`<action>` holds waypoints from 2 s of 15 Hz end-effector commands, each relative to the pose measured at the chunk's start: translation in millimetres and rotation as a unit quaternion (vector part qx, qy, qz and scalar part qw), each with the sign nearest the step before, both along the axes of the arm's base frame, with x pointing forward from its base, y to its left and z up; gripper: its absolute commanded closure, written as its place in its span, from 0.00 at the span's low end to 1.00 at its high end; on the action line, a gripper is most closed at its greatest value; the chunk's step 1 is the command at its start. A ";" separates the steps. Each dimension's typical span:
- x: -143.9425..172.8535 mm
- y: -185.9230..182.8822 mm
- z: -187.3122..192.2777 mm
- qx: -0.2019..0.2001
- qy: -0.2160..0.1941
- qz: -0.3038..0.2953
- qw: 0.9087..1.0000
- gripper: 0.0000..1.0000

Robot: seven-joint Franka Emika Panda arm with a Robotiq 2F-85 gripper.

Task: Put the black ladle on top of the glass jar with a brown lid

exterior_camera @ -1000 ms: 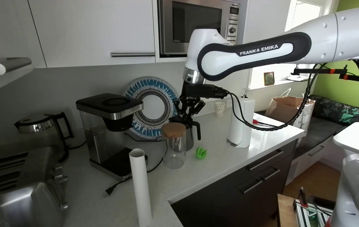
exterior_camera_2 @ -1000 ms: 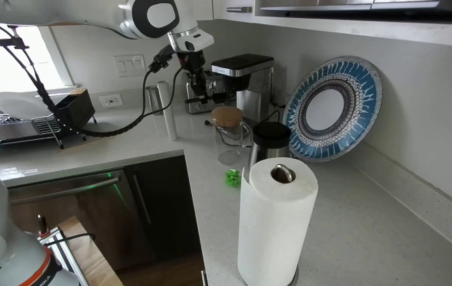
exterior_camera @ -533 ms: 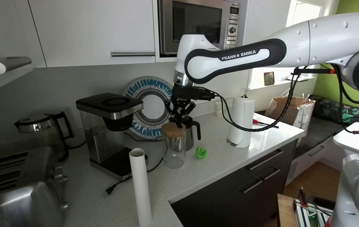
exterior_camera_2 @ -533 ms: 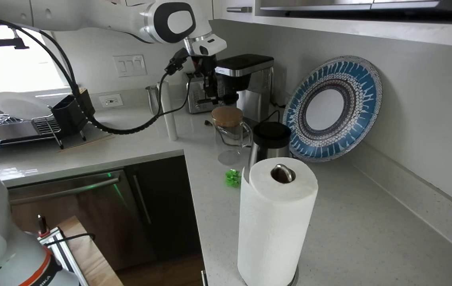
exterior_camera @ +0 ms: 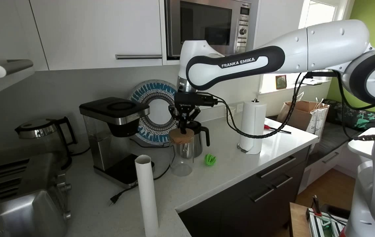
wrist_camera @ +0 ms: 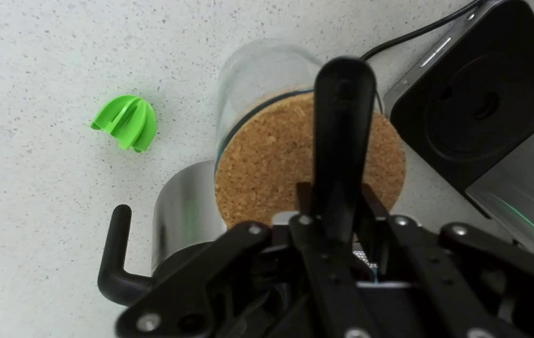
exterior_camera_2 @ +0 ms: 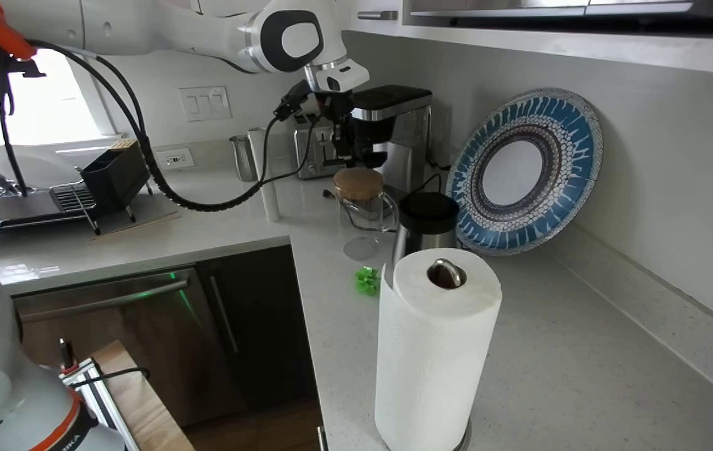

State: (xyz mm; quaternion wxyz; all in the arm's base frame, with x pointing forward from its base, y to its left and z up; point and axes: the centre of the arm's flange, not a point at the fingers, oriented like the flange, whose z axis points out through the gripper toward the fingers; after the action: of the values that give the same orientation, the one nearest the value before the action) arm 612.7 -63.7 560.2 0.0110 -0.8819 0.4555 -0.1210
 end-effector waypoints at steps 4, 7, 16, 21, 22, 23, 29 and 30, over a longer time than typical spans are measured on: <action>9.4 1.5 -4.4 -0.018 0.024 -0.016 0.999 0.94; 10.7 3.9 -7.9 -0.022 0.032 -0.017 0.999 0.94; 11.4 5.9 -12.8 -0.037 0.053 -0.032 0.997 0.36; 5.9 5.9 -0.3 -0.039 0.044 -0.041 0.997 0.01; -1.1 6.3 9.8 -0.043 0.039 -0.039 0.998 0.00; -15.4 6.5 20.9 -0.059 0.047 -0.032 0.997 0.00; -101.0 26.2 63.4 -0.065 0.069 0.128 0.987 0.00; -111.0 38.1 64.5 -0.059 0.072 0.154 0.984 0.00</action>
State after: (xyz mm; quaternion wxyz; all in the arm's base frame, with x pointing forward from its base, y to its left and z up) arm 549.8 -49.8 623.7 -0.0708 -0.9211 0.3691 -0.1019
